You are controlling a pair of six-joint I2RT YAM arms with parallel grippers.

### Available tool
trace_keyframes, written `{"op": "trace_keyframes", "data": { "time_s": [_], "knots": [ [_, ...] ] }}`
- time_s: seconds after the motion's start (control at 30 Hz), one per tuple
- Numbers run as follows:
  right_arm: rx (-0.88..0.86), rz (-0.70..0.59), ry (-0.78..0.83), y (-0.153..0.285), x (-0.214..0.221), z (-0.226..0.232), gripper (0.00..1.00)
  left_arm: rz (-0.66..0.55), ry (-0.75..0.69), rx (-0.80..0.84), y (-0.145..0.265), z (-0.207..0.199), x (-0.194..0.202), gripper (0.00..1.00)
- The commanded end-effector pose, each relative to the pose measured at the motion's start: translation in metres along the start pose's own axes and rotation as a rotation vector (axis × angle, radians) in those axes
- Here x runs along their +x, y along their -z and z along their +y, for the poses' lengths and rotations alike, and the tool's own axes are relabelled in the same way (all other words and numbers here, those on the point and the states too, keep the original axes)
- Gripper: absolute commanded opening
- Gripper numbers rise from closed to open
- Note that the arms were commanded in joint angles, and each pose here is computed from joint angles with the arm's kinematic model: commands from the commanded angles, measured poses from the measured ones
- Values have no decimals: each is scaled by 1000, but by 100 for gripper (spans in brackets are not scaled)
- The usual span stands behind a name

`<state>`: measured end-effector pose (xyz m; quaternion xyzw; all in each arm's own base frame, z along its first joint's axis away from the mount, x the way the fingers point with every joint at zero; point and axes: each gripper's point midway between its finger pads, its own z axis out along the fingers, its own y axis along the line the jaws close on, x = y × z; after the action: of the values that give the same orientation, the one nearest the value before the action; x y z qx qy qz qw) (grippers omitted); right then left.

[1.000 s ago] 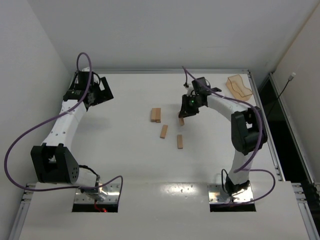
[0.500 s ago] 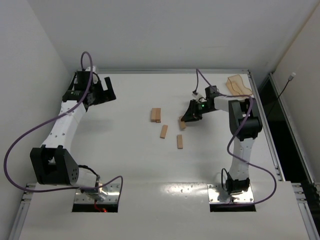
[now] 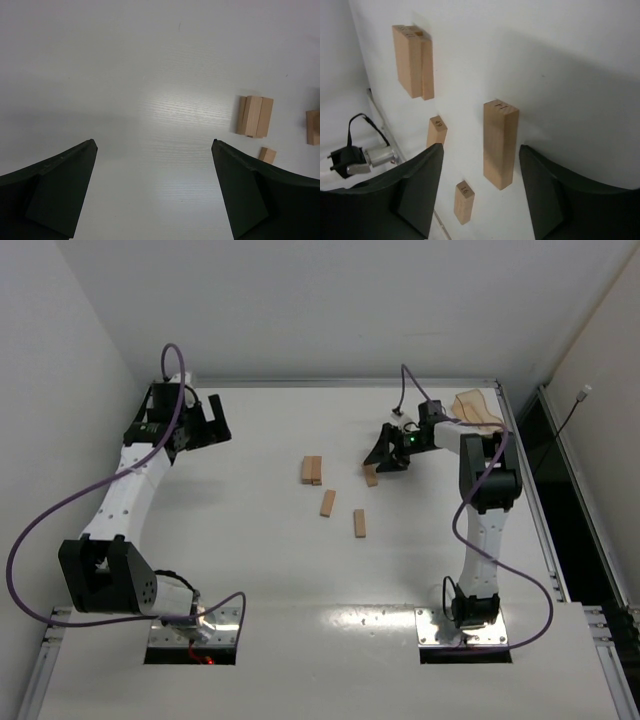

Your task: Build the wood block tower

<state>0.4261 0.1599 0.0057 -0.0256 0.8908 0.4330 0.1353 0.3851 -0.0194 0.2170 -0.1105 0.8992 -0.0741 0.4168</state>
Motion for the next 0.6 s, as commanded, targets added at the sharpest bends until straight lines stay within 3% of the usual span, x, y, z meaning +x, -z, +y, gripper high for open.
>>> {"op": "trace_keyframes", "data": {
  "time_s": [0.0,0.2,0.37,0.47,0.57],
  "knots": [
    [72,-9,46,2,-4,-21,62,-61,0,0,11,3,-13,99],
    [180,-32,121,22,-11,-20,65,-51,9,-3,11,4,-7,99],
    [449,-41,234,62,-8,-26,65,-58,48,-59,11,14,-4,99],
    [552,-55,246,81,0,-27,65,-64,74,-81,12,17,-2,99],
    [642,-53,141,96,34,-18,65,-66,85,-90,12,19,1,99]
  ]
}}
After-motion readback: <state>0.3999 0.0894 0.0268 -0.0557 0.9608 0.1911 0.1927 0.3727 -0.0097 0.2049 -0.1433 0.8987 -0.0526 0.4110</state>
